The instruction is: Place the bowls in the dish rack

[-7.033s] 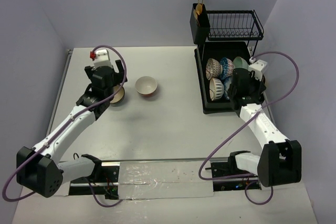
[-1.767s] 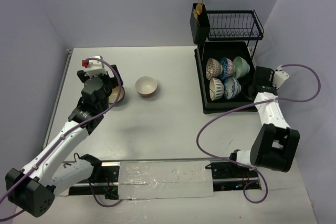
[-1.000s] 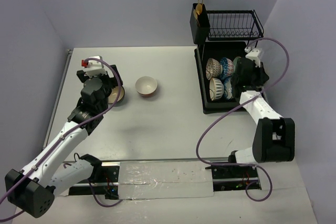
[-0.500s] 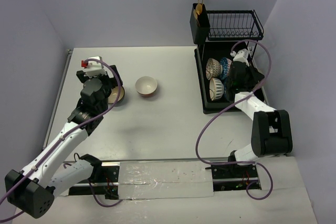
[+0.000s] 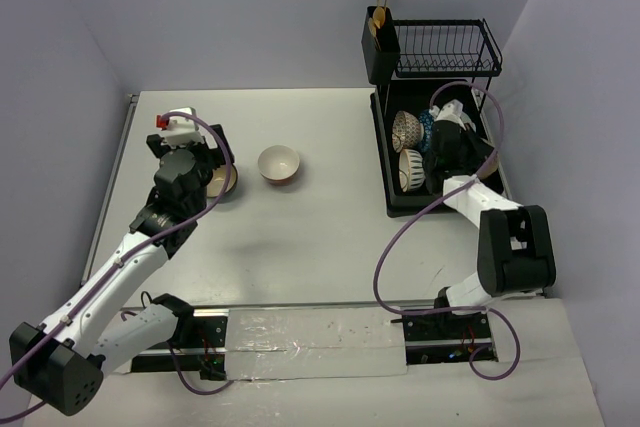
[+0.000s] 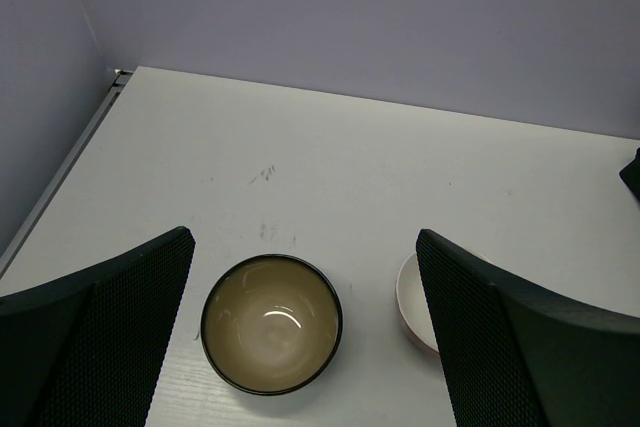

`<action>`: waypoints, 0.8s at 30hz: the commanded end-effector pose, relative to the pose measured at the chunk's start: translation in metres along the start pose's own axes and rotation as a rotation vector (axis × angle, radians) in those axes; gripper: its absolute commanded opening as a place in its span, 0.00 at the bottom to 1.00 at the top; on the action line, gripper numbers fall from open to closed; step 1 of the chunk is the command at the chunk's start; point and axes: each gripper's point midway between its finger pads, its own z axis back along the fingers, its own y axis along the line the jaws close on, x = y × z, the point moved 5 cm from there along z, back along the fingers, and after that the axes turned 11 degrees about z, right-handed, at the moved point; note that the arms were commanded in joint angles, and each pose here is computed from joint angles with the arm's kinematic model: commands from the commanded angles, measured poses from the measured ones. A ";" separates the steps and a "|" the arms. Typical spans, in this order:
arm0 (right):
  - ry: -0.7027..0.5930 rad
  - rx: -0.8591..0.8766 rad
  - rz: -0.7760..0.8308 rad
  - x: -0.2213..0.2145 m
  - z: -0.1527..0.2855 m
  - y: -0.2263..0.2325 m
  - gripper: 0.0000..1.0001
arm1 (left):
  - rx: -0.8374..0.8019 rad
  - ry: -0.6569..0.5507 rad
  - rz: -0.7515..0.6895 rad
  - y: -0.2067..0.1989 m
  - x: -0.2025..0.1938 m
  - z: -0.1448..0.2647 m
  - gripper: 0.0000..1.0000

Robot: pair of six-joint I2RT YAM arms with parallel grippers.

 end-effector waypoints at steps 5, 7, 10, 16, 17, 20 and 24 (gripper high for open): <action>0.022 0.016 0.051 -0.002 0.000 0.011 0.00 | -0.023 -0.023 0.003 -0.007 0.003 -0.001 0.99; 0.034 0.012 0.067 -0.004 0.000 0.011 0.00 | -0.024 -0.021 -0.001 -0.007 0.001 0.000 0.99; 0.041 0.000 0.079 -0.004 0.001 0.010 0.00 | -0.027 -0.025 -0.001 -0.008 0.002 0.001 0.99; 0.049 -0.050 0.090 -0.003 0.003 0.009 0.00 | -0.030 -0.030 -0.001 -0.009 0.003 0.002 0.99; 0.049 -0.056 0.102 -0.003 0.004 0.012 0.00 | -0.030 -0.031 -0.001 -0.008 0.004 0.002 0.99; 0.046 -0.066 0.117 -0.001 0.003 0.017 0.00 | -0.027 -0.037 -0.001 -0.008 0.006 0.003 0.99; 0.045 -0.070 0.135 0.003 0.004 0.022 0.00 | -0.023 -0.040 -0.004 -0.007 0.006 0.003 0.99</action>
